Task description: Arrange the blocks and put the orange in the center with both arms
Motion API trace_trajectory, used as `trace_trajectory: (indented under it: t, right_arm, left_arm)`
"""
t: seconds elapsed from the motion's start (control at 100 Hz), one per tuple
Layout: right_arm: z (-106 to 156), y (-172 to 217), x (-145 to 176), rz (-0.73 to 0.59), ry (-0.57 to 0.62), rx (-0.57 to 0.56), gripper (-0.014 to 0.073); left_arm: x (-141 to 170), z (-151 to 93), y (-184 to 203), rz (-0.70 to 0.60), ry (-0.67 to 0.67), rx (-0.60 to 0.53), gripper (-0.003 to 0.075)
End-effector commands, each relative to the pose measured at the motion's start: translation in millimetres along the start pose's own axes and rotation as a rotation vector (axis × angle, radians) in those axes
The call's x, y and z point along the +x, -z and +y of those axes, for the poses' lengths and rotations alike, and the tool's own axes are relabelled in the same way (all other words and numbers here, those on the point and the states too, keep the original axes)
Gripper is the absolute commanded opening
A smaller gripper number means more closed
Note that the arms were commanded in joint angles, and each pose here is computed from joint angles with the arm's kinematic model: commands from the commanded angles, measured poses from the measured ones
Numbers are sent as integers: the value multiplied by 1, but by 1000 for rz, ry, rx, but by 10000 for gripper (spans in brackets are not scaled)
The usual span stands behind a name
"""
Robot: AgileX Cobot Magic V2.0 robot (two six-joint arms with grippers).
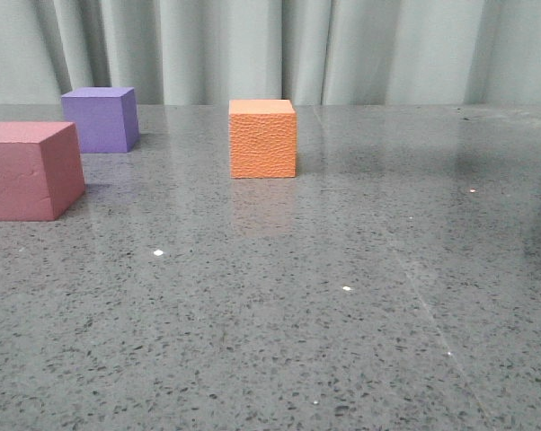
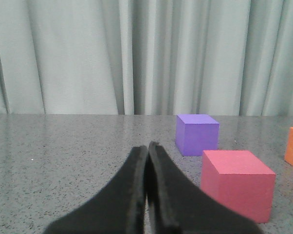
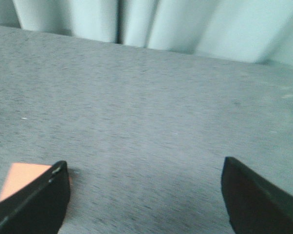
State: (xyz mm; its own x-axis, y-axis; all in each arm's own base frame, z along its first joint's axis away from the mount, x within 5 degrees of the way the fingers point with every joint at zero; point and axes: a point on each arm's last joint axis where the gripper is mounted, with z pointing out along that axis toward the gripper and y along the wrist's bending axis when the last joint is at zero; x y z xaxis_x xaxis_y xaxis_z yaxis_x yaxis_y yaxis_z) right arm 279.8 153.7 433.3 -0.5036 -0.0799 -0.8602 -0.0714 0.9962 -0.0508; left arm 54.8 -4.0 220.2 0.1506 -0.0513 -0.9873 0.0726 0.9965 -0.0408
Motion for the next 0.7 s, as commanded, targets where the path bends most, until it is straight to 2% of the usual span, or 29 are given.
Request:
trace_trajectory:
  t: [0.0, 0.21, 0.3, 0.4, 0.62, 0.64, 0.69]
  right_arm:
    - [-33, 40, -4, -130, 12, 24, 622]
    - [-77, 79, 52, -132, 8, 43, 620]
    - [-89, 91, 78, -124, 12, 44, 570]
    - [-99, 99, 103, -115, 16, 46, 433]
    - [-117, 116, 139, -131, -2, 44, -49]
    - [-118, 118, 141, -136, -7, 42, -74]
    - [-121, 123, 143, -145, -16, 40, -66]
  left_arm:
    - [9, -1, 3, -53, 5, 13, -13]
    - [9, -1, 3, -53, 5, 13, -13]
    - [9, -1, 3, -53, 5, 13, -13]
    - [9, -1, 3, -53, 5, 13, -13]
    - [9, -1, 3, -53, 5, 13, -13]
    - [9, -1, 3, -53, 5, 13, -13]
    - [9, -1, 3, -53, 5, 13, -13]
